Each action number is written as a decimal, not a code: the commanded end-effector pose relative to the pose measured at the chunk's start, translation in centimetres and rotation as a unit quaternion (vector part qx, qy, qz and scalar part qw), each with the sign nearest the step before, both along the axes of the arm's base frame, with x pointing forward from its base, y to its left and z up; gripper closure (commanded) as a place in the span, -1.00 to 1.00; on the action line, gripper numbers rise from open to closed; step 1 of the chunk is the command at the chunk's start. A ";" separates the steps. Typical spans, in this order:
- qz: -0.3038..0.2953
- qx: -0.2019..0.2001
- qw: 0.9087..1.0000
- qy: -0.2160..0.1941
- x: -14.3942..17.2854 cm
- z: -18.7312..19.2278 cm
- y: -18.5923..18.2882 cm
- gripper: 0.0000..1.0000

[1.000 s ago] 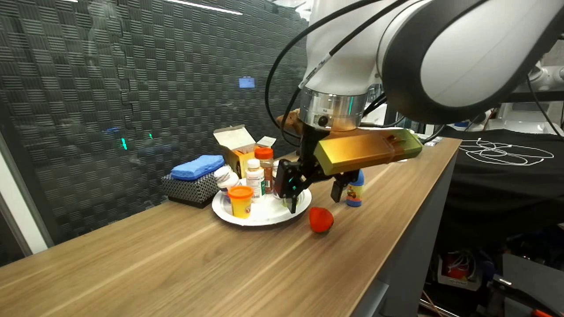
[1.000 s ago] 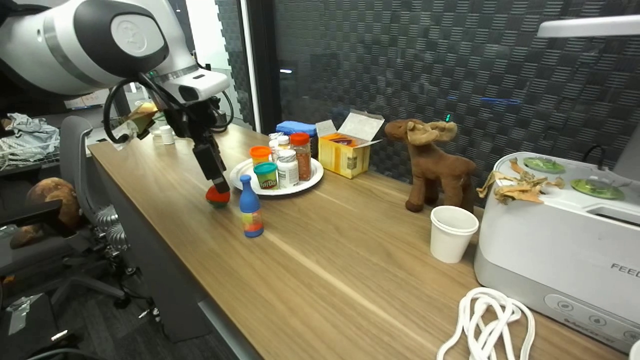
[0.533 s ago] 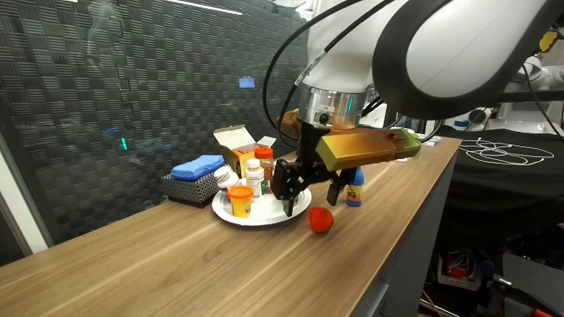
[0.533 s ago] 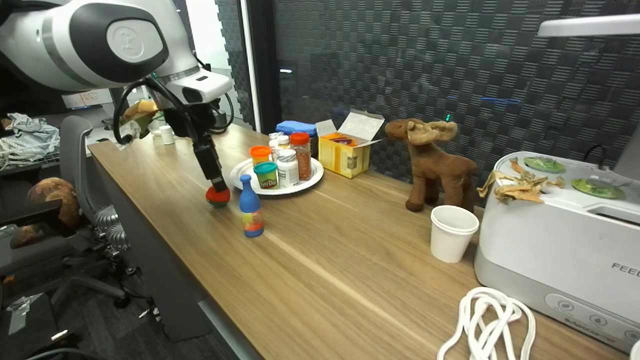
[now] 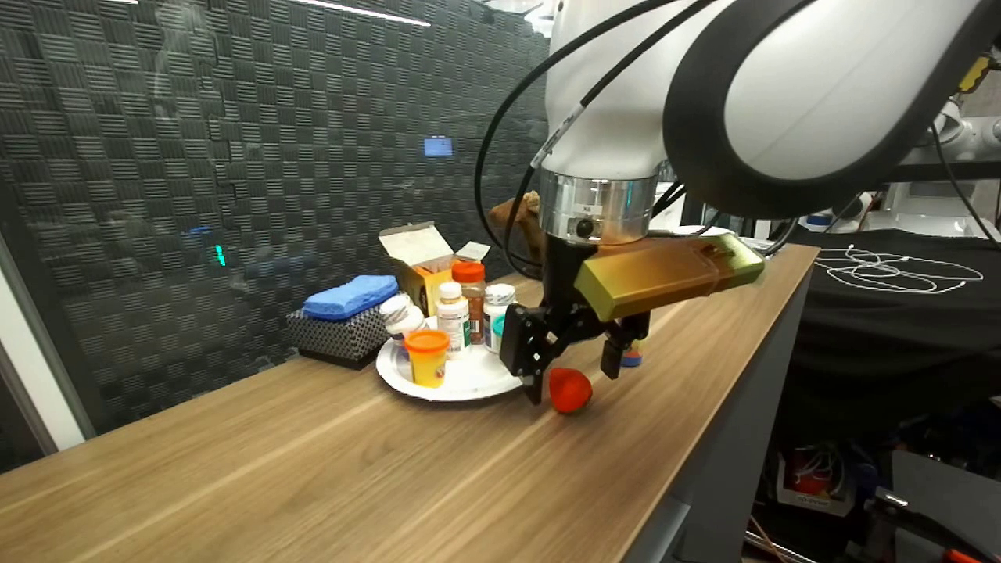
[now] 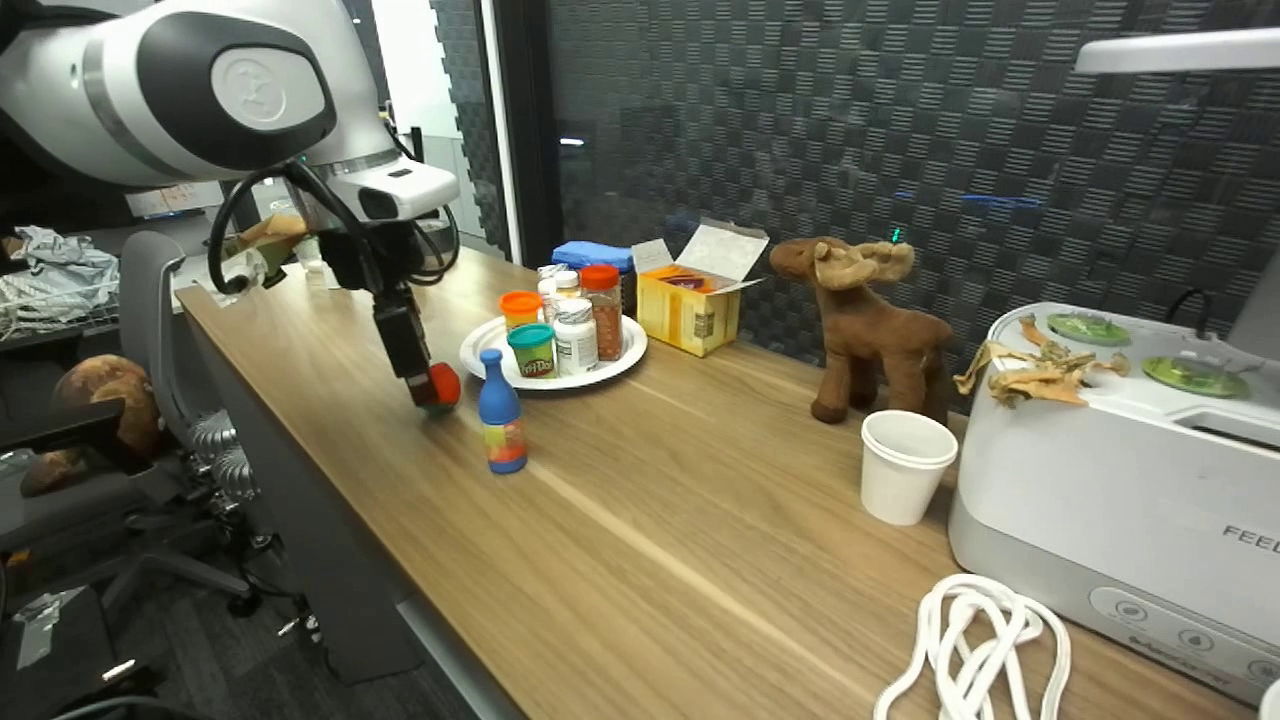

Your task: Put the containers and strawberry on the white plate

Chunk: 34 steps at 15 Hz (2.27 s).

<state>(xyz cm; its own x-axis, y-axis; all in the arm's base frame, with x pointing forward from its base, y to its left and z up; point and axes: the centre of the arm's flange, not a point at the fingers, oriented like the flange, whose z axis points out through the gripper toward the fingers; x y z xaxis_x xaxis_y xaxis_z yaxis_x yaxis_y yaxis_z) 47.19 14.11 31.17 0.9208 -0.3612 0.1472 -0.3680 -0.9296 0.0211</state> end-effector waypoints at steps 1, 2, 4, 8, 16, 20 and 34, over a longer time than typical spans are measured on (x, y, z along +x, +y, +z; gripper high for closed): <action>0.005 -0.007 1.000 0.005 0.0 0.1 0.3 -0.45; 0.007 -0.010 1.000 0.005 0.1 0.0 0.4 -0.31; 0.006 -0.012 1.000 0.006 0.1 0.0 0.5 0.04; 0.005 -0.016 1.000 0.016 -0.1 1.1 1.9 0.52; 0.046 -0.023 0.998 0.025 0.6 4.9 6.4 0.52; 0.055 -0.031 0.998 0.009 2.2 5.4 7.1 0.52; 0.037 -0.024 0.999 -0.022 9.5 3.2 3.5 0.52</action>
